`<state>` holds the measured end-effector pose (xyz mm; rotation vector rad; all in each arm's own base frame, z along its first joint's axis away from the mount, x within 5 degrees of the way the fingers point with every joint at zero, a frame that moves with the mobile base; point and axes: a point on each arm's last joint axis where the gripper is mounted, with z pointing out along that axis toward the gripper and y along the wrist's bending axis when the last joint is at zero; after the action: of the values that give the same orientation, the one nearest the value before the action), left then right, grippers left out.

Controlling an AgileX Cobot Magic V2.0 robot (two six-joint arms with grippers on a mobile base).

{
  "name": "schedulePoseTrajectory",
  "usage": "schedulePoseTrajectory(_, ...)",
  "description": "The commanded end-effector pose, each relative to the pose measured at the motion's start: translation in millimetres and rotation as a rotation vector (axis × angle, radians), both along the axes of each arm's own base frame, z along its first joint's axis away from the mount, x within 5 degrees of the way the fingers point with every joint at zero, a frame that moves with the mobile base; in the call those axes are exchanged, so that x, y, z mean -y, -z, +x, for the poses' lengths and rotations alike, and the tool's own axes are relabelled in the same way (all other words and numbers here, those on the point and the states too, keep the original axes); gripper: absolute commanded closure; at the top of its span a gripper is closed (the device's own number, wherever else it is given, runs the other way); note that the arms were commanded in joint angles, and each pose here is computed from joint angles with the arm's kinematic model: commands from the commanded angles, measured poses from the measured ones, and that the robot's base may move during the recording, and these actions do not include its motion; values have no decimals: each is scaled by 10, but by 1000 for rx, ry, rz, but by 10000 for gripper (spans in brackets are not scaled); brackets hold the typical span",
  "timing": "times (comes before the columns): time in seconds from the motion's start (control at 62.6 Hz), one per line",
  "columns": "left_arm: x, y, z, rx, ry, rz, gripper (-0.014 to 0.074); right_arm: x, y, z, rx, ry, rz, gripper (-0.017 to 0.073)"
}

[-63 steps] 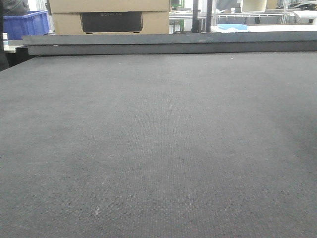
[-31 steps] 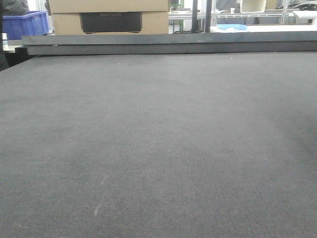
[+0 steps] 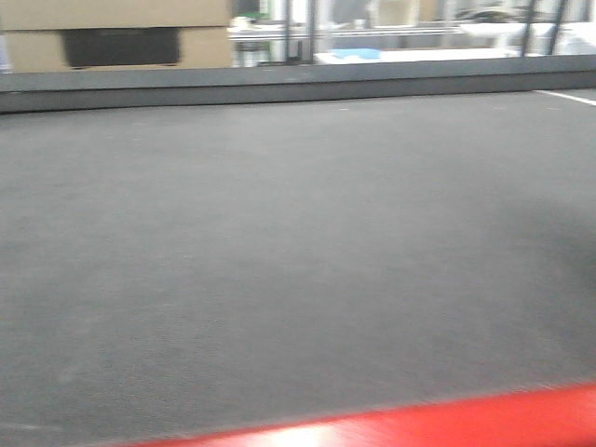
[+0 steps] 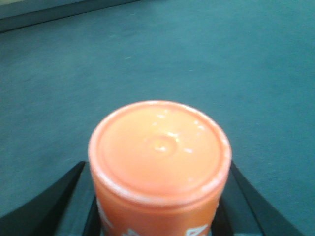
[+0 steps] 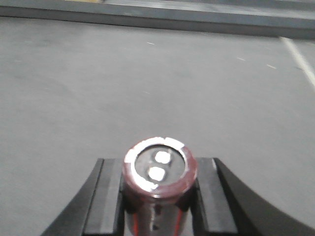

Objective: Place cylindrical capacitor in blue bin on shelf
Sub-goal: 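Drive the base away from the table holding both cylinders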

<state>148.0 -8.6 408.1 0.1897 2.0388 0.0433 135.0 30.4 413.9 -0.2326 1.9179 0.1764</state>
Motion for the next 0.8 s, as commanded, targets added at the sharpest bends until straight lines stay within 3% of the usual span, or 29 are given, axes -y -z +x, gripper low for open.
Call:
schedulePoseTrajectory(0.0,-9,-29,-6,24,-5,-1,705,4,-53,-15,34,1,2,721)
schedulePoseTrajectory(0.782,-9,-29,-6,24,-5,-1,705,4,-53,-15,34,1,2,721)
